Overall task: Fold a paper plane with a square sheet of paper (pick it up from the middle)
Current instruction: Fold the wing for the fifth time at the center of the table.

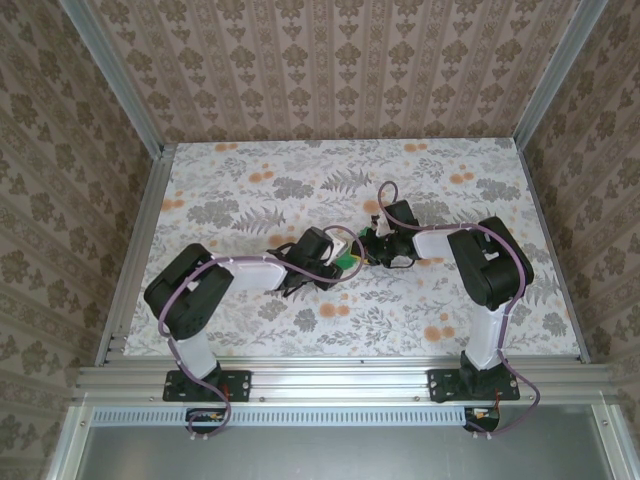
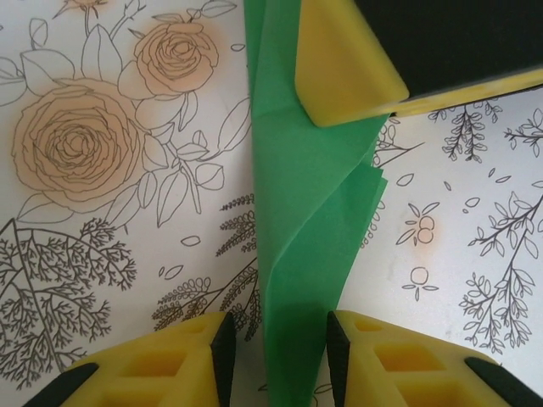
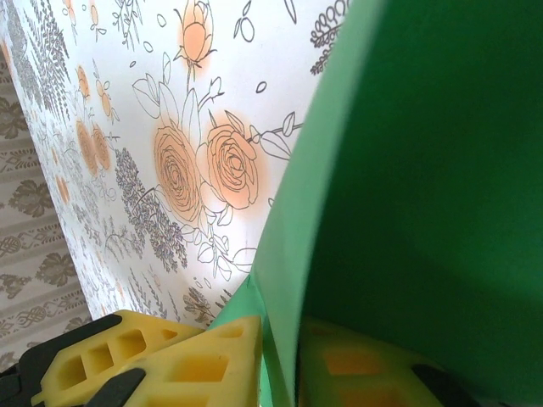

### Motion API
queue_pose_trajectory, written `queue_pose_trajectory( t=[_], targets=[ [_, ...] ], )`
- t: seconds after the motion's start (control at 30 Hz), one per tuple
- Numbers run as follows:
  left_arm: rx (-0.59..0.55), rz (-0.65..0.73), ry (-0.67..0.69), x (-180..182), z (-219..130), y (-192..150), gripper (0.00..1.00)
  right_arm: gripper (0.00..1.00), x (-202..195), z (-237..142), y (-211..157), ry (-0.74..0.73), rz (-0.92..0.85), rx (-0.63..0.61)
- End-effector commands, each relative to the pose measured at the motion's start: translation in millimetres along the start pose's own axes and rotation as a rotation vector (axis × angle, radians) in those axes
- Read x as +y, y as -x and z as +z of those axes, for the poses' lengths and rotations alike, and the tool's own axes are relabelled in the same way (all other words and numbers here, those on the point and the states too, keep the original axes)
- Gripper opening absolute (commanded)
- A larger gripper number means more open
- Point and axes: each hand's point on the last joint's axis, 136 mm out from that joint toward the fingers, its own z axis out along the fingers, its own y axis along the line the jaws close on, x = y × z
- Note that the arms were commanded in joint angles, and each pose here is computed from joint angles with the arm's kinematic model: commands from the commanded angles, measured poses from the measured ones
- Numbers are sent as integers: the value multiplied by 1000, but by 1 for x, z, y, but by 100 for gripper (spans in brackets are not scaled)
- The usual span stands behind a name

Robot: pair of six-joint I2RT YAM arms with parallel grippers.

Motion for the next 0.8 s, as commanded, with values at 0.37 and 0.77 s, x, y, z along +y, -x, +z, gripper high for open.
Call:
queue_pose_trajectory(
  t=[0.37, 0.77],
  targets=[
    [-27, 68, 44, 6, 7, 15, 22, 19, -60, 7, -21, -195, 144, 61],
    [12, 251, 183, 2, 18, 2, 8, 26, -51, 5, -17, -169, 236, 37]
  ],
)
